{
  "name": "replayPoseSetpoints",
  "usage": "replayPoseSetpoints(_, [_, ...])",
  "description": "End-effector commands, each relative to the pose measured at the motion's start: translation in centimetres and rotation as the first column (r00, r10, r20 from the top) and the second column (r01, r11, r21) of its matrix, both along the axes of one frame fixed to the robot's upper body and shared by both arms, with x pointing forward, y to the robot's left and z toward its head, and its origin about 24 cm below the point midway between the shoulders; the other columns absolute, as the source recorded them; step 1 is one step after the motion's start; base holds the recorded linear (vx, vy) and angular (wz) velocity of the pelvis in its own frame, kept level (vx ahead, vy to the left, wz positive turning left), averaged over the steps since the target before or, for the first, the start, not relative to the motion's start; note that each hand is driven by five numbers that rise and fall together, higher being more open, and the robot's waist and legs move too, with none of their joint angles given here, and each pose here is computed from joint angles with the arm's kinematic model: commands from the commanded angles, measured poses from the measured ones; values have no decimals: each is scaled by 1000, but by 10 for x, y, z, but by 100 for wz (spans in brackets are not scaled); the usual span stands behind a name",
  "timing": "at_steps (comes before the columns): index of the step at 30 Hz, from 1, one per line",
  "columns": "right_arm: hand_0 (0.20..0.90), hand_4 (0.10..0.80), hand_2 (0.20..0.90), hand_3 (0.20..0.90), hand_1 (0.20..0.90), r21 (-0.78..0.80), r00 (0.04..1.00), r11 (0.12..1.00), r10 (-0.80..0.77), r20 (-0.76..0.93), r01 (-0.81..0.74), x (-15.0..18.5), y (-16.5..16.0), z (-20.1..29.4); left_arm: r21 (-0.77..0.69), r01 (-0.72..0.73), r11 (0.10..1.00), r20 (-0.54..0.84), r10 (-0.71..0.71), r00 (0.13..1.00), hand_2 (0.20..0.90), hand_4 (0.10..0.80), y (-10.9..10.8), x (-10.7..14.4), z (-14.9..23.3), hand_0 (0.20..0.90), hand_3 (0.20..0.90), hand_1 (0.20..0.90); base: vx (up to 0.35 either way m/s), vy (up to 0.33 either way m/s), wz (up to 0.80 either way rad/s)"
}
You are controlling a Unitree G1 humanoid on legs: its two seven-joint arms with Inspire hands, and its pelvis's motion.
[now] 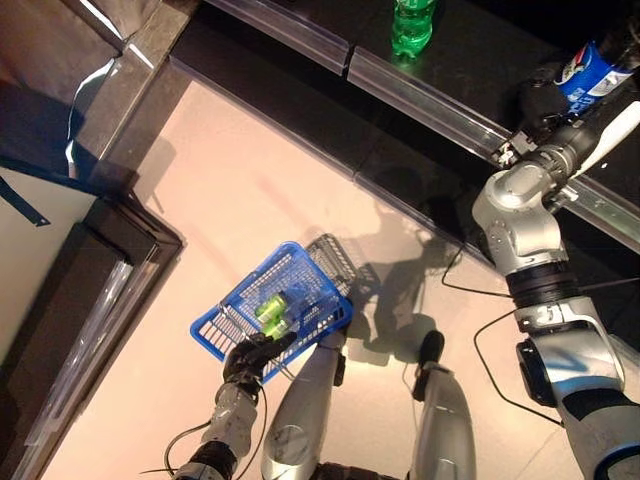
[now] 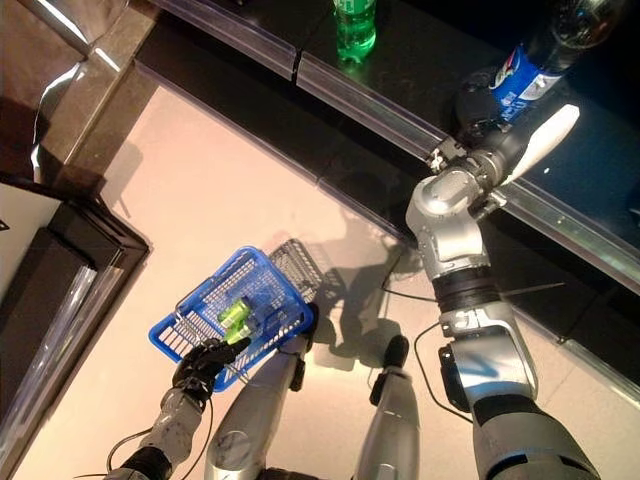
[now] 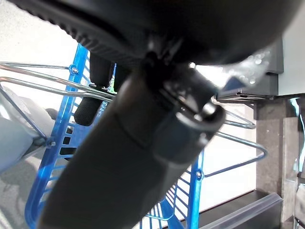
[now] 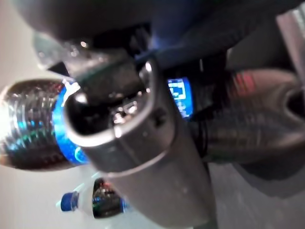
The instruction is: Pick up the drink and place into the basket.
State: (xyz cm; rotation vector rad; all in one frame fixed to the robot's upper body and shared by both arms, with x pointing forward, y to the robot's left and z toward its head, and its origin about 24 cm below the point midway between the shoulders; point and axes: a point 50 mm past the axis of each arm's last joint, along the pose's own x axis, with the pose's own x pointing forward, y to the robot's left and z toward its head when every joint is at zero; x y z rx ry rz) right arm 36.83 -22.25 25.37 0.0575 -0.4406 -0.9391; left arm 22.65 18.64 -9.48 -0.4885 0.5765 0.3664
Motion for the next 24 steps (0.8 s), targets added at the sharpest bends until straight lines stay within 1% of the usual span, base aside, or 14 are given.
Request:
replayPoseSetpoints(1, [300, 100, 300, 200, 300, -96, 926, 994, -11, 377, 51, -28, 1, 93, 18, 69, 997, -73, -67, 995, 300, 100, 1, -33, -16, 300, 200, 300, 0, 0, 0])
replayPoseSetpoints(6, [300, 100, 300, 200, 300, -94, 918, 994, -20, 397, 62, -30, -2, 96, 17, 62, 998, -66, -60, 996, 300, 100, 1, -33, -16, 300, 200, 300, 0, 0, 0])
replayPoseSetpoints(12, [300, 100, 300, 200, 300, -93, 903, 993, -22, 429, 68, -36, -9, 99, 7, 13, 1000, -55, -12, 998, 300, 100, 9, -36, -15, 300, 200, 300, -16, -6, 1])
replayPoseSetpoints(15, [300, 100, 300, 200, 300, -155, 891, 988, 48, 452, 26, -40, -2, 102, -20, -60, 998, -17, 60, 998, 300, 100, 18, -36, -12, 300, 200, 300, -16, -24, 5])
replayPoseSetpoints(16, [300, 100, 300, 200, 300, -163, 888, 986, 57, 457, 20, -41, -1, 103, -22, -66, 998, -10, 66, 998, 300, 100, 19, -35, -11, 300, 200, 300, -12, -10, 4])
replayPoseSetpoints(17, [300, 100, 300, 200, 300, -206, 876, 978, 112, 469, -14, -46, 6, 104, -32, -94, 995, 18, 94, 995, 300, 100, 25, -35, -8, 300, 200, 300, 0, 0, 0])
replayPoseSetpoints(19, [300, 100, 300, 200, 300, -242, 866, 970, 153, 476, -39, -50, 11, 104, -32, -106, 994, 40, 108, 993, 300, 100, 28, -34, -5, 300, 200, 300, -15, -6, 1])
replayPoseSetpoints(20, [300, 100, 300, 200, 300, -302, 848, 950, 224, 480, -80, -57, 19, 104, -29, -116, 993, 71, 118, 991, 300, 100, 32, -30, -1, 300, 200, 300, -32, -15, 1])
replayPoseSetpoints(22, [300, 100, 300, 200, 300, -382, 827, 914, 315, 466, -133, -65, 30, 100, -37, -130, 991, 110, 134, 985, 300, 100, 36, -28, 4, 300, 200, 300, -34, -18, 4])
replayPoseSetpoints(24, [300, 100, 300, 200, 300, -438, 815, 883, 376, 441, -169, -70, 36, 94, -56, -143, 988, 146, 150, 978, 300, 100, 40, -27, 8, 300, 200, 300, -9, -6, 3])
